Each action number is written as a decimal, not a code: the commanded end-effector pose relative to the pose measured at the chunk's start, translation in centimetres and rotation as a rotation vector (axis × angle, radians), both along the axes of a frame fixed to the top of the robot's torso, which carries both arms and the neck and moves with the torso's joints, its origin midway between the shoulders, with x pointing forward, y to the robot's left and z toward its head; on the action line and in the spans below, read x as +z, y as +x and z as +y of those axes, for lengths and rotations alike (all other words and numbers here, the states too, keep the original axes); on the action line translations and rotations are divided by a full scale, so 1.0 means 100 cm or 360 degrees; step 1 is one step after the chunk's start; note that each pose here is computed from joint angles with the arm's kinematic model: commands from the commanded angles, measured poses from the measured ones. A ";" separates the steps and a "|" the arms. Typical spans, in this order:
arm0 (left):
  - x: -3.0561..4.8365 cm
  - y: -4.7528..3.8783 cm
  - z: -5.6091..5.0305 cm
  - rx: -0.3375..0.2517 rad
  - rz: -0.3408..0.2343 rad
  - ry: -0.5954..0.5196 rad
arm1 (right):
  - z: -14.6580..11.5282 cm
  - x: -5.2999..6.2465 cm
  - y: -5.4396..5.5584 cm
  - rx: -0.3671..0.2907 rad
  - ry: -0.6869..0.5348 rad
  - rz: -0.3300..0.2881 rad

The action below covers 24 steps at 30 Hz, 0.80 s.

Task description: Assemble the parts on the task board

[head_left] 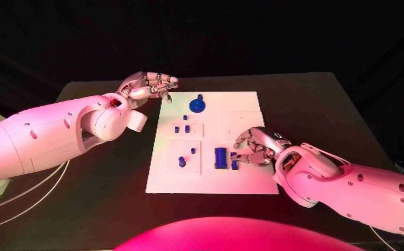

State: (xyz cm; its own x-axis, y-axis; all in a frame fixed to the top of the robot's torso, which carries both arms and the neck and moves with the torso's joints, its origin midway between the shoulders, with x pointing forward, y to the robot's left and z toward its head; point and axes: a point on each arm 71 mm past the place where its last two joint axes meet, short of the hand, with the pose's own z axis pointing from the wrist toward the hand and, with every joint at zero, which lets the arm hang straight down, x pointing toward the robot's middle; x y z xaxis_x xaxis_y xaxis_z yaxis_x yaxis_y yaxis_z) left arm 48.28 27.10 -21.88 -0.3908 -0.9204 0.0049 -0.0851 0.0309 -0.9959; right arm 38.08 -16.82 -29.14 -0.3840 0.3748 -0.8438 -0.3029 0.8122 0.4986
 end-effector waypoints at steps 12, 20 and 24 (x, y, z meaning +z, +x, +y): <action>-0.0001 0.0035 -0.003 0.0048 -0.0022 -0.0076 | -0.022 0.050 0.035 -0.0119 0.0773 -0.0087; -0.0057 0.0141 -0.002 0.0196 -0.0040 -0.0133 | -0.054 0.058 0.086 -0.0376 0.1030 0.0009; -0.0099 0.0243 0.001 0.0323 -0.0059 -0.0172 | -0.070 0.059 0.115 -0.0500 0.1163 0.0006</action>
State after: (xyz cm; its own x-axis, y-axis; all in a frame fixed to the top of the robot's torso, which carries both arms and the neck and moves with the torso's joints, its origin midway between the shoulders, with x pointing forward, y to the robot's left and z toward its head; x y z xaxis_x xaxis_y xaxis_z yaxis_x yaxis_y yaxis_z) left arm 50.27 26.68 -23.05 -0.2883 -0.9560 0.0548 -0.0778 -0.0336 -0.9964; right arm 48.99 -23.49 -23.11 -0.1570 0.8475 -0.5071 -0.1553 0.4859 0.8601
